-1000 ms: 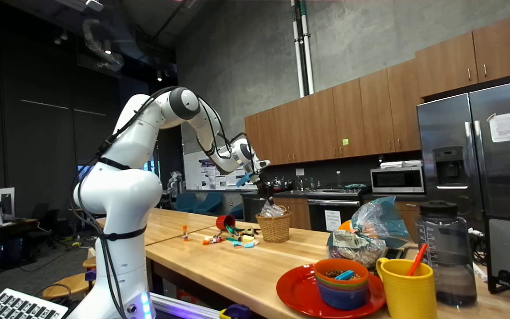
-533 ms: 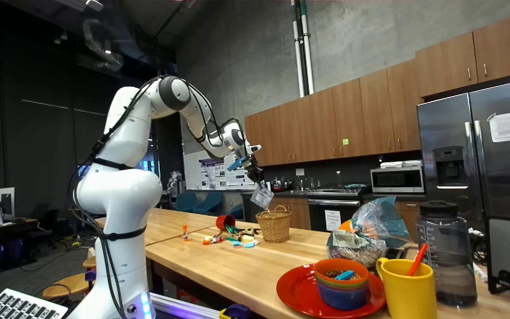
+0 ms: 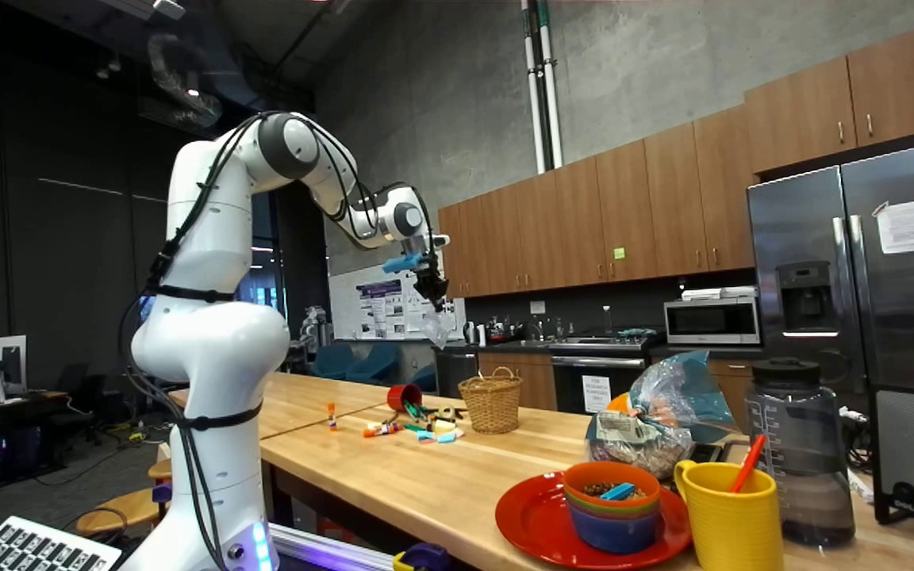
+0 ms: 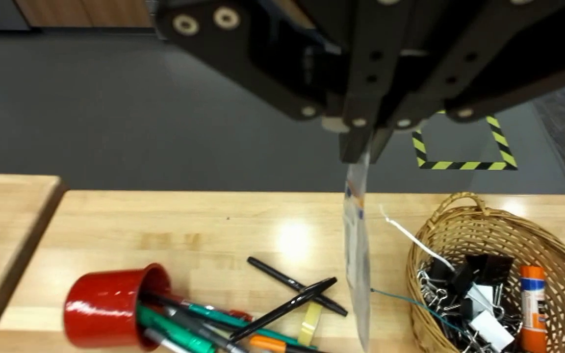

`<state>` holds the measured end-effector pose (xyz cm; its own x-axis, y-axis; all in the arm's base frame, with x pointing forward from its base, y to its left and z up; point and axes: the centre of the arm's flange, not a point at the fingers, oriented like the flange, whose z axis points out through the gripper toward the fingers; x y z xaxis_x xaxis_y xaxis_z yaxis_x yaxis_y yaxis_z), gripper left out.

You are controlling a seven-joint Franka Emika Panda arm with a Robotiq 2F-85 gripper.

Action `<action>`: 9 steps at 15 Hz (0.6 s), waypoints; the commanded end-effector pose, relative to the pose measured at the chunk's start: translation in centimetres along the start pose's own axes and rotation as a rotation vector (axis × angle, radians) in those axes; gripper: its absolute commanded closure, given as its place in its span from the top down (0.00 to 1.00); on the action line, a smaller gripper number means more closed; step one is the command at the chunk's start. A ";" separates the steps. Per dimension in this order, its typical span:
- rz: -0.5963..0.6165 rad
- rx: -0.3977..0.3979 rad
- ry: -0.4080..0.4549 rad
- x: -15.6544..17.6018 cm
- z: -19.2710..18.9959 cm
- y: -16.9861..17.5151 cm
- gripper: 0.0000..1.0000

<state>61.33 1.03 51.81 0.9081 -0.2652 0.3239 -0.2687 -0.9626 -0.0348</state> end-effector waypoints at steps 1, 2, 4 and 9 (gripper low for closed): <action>-0.096 0.093 -0.054 -2.4 -4.8 0.4 0.28; -0.126 0.125 -0.072 -2.9 -5.9 0.3 0.32; -0.164 0.166 -0.093 -3.9 -7.5 0.1 0.45; -0.205 0.208 -0.161 -5.9 -9.1 -0.6 0.79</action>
<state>55.25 3.43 58.44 0.9706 -0.0817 0.2263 -0.0451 -0.9857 -0.1627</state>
